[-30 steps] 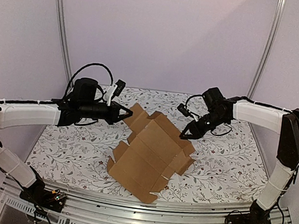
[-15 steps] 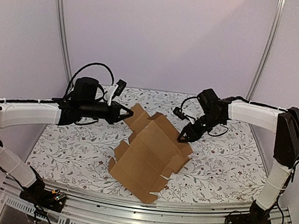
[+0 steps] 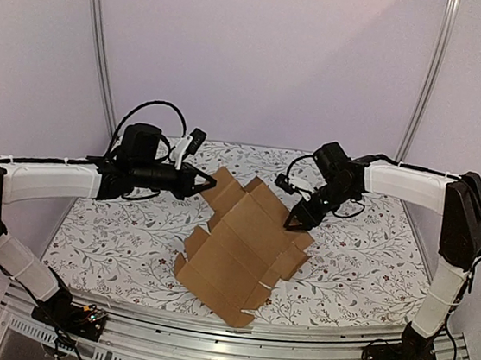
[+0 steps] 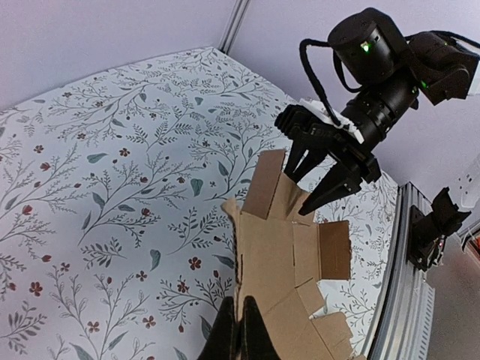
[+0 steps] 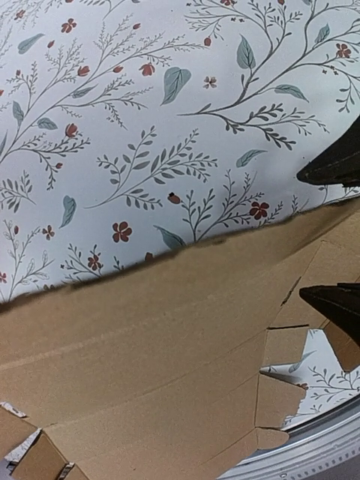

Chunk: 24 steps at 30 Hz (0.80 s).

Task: Fold the paper box

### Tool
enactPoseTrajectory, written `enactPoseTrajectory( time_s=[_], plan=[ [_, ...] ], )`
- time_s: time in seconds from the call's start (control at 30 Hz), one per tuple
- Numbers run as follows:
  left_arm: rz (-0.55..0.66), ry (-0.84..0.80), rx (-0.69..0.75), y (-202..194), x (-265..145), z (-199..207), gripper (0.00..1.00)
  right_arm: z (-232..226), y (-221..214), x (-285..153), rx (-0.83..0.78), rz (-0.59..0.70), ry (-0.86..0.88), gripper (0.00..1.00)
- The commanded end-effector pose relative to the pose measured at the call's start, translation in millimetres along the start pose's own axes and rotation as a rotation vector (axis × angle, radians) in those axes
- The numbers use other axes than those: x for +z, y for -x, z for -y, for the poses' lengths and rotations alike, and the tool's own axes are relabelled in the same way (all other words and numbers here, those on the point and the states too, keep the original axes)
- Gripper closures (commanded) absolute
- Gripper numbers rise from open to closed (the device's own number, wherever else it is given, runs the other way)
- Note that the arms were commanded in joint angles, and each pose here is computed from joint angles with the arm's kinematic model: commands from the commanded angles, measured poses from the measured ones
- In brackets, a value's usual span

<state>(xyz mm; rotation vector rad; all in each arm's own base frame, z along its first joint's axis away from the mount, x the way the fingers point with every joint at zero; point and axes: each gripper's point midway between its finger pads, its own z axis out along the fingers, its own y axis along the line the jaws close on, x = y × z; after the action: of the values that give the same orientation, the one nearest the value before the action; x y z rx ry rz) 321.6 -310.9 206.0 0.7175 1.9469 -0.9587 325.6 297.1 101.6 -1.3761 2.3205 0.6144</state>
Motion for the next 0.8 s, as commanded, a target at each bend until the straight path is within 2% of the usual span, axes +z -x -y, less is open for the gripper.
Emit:
enactPoseTrajectory(
  time_s=[0.0,0.23,0.37,0.53,0.77],
  plan=[
    [-0.013,-0.027,0.023,1,3,6,1.00,3,4,4,-0.063,-0.013,-0.041,0.56],
    [-0.031,-0.040,0.019,-2,5,8,1.00,12,11,-3,-0.105,0.006,-0.105,0.53],
    [-0.033,-0.039,0.020,-3,6,7,1.00,6,12,-6,-0.105,0.014,-0.078,0.57],
    [-0.034,-0.036,0.017,-3,6,7,1.00,-4,3,0,-0.068,0.004,-0.019,0.73],
    [-0.027,-0.024,0.013,-4,6,4,1.00,-14,-3,3,-0.031,0.004,0.031,0.84]
  ],
)
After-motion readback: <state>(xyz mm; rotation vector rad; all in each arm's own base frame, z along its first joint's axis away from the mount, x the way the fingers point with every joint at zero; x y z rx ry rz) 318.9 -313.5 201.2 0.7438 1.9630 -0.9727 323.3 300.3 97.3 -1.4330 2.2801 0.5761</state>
